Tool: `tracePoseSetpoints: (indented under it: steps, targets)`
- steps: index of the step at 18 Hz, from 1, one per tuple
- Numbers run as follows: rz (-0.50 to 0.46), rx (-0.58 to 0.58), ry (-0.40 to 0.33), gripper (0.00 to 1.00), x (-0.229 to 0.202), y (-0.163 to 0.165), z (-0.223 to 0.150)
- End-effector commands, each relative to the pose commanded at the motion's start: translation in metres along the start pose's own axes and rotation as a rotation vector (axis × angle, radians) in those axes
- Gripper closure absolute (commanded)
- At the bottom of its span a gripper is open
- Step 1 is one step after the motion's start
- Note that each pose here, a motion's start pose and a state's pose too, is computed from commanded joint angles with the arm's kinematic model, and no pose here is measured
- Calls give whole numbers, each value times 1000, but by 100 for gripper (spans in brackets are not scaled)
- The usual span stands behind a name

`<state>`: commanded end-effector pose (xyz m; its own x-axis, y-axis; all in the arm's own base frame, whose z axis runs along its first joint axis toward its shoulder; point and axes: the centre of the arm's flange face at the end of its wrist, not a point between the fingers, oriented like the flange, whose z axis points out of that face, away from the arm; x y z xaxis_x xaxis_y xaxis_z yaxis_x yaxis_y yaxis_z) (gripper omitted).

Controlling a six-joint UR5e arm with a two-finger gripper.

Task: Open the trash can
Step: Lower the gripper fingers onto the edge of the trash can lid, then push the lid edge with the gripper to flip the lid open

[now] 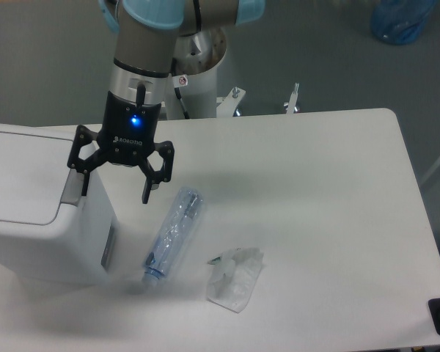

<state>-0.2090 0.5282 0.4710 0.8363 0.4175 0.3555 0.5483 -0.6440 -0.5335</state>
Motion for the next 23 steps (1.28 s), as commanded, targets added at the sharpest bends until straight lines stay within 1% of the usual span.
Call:
tracePoseSetpoints:
  steps: [10, 13, 19, 23]
  targets:
    - [1, -34, 4, 0, 6, 17, 8]
    - [10, -38, -27, 0, 9, 19, 10]
    - [8, -28, -33, 0, 11, 17, 6]
    - [16, 1, -31, 0, 14, 5, -5]
